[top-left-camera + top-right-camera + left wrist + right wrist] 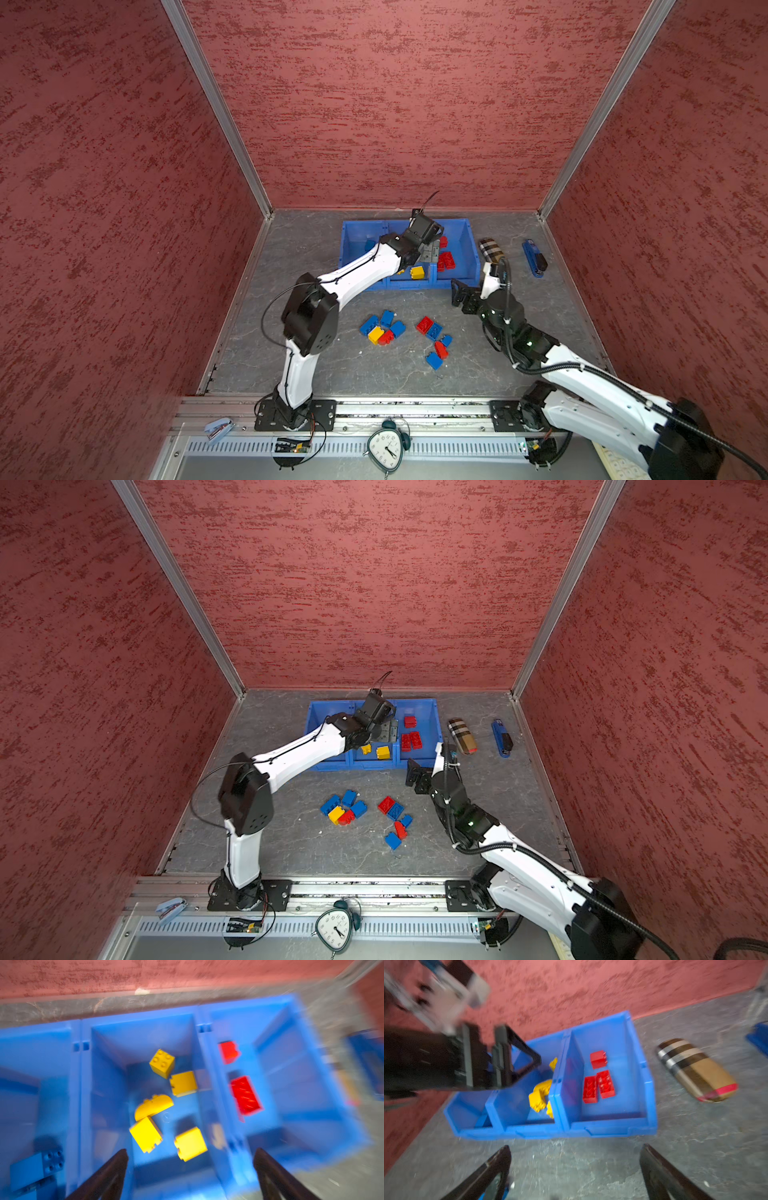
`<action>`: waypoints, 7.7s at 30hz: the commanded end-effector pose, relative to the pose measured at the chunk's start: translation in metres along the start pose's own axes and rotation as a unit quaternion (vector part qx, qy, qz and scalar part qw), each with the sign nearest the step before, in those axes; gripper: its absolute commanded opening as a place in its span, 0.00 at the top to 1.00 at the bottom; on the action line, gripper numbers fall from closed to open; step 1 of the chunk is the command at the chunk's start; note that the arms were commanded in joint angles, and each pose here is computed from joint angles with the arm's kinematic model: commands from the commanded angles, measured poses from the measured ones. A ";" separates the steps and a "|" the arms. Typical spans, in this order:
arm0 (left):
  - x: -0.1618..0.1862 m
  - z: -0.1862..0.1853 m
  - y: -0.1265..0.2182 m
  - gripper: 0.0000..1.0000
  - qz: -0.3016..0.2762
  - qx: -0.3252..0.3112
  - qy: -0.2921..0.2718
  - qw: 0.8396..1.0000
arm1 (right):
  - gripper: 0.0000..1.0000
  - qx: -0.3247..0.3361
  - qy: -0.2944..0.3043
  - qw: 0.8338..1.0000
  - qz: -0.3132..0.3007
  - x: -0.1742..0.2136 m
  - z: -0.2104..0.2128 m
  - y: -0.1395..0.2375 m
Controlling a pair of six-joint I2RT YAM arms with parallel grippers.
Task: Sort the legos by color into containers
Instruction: 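Carry the yellow brick over the middle compartment and open the left gripper, then grasp a red brick from the pile with the right gripper while the left withdraws, then drop the red brick by the glasses case with right gripper while left lowers, then lower the left gripper into the pile and grasp a red brick, then carry the red brick to the compartment nearest the glasses case and release, then move the left gripper back to the pile and grasp a blue brick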
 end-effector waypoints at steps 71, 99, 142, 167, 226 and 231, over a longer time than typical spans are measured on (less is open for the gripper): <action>0.140 0.118 0.103 0.00 0.091 0.058 0.004 0.994 | 0.54 0.166 0.035 0.980 0.103 -0.086 -0.081 -0.222; 0.224 0.076 0.066 0.49 0.301 -0.029 -0.260 0.917 | 0.01 0.104 -0.016 0.993 -0.048 -0.115 -0.062 -0.066; 0.209 0.055 0.058 0.83 0.261 0.030 -0.239 0.935 | 0.01 0.130 -0.017 0.990 -0.054 -0.106 -0.071 -0.049; 0.018 -0.134 -0.054 0.64 -0.018 0.157 -0.101 0.982 | 0.01 0.171 -0.120 0.969 -0.130 -0.085 -0.095 0.015; 0.235 0.046 -0.001 0.43 0.343 -0.061 -0.169 0.922 | 0.01 0.076 -0.089 0.992 -0.053 -0.064 -0.071 -0.025; 0.240 0.043 -0.011 0.61 0.343 -0.060 -0.159 0.924 | 0.01 -0.008 -0.055 0.997 -0.047 -0.057 -0.049 -0.026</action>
Point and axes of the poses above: each gripper's point midway between its finger pads, its own y axis back along the fingers, its own z axis along the line the jaws close on, x = y × z, the point moved 4 cm from there along y, back along the fingers, and after that the axes turned 6 degrees about y, right-handed, at the moved point
